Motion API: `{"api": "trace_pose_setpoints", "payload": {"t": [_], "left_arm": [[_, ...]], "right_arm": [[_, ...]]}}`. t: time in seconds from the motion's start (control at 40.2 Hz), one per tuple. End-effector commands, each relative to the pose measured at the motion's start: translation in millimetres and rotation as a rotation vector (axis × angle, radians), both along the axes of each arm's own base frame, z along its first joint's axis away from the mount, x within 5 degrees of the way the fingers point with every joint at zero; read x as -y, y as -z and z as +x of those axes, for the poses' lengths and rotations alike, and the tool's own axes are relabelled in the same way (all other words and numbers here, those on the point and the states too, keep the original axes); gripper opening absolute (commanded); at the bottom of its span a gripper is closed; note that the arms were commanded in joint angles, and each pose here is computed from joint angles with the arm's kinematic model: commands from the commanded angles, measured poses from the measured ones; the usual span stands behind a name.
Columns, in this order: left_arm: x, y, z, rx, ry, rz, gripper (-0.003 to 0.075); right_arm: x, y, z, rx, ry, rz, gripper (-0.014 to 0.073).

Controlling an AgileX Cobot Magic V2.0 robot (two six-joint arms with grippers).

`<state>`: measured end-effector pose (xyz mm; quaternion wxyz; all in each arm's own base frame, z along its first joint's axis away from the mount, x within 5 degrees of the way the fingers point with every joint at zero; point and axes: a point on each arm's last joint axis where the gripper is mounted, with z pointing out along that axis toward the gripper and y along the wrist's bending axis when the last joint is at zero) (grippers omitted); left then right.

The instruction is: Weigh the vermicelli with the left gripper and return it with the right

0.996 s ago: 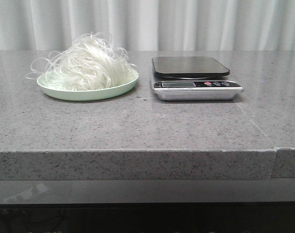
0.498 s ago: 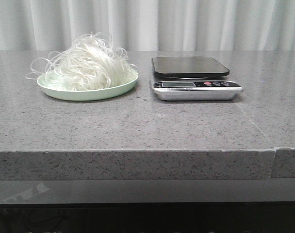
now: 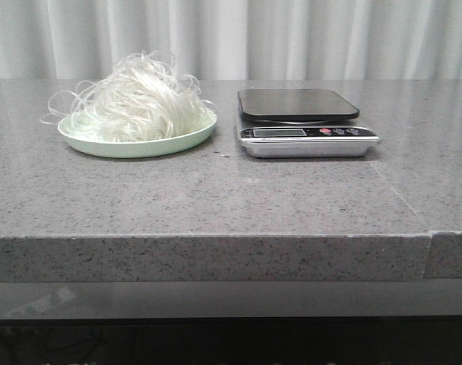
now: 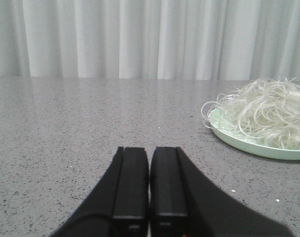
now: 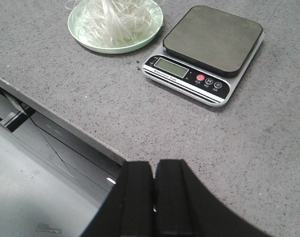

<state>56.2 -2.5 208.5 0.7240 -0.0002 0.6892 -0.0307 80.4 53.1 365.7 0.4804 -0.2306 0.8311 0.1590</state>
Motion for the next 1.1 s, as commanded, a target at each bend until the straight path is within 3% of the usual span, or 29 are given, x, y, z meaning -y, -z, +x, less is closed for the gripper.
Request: {"api": "trace_pose_setpoints", "payload": {"t": [0.0, 0.822, 1.071], "left_arm": [[-1, 4, 0, 0.067, -0.009, -0.012, 0.0155], [-1, 4, 0, 0.067, -0.009, -0.012, 0.0155], [-1, 4, 0, 0.067, -0.009, -0.012, 0.0155]], "right_arm": [[0, -13, 1, 0.073, 0.008, 0.043, 0.0158], [0, -13, 1, 0.076, 0.005, 0.045, 0.0158], [26, -9, -18, 0.288, 0.164, 0.129, 0.0158]]}}
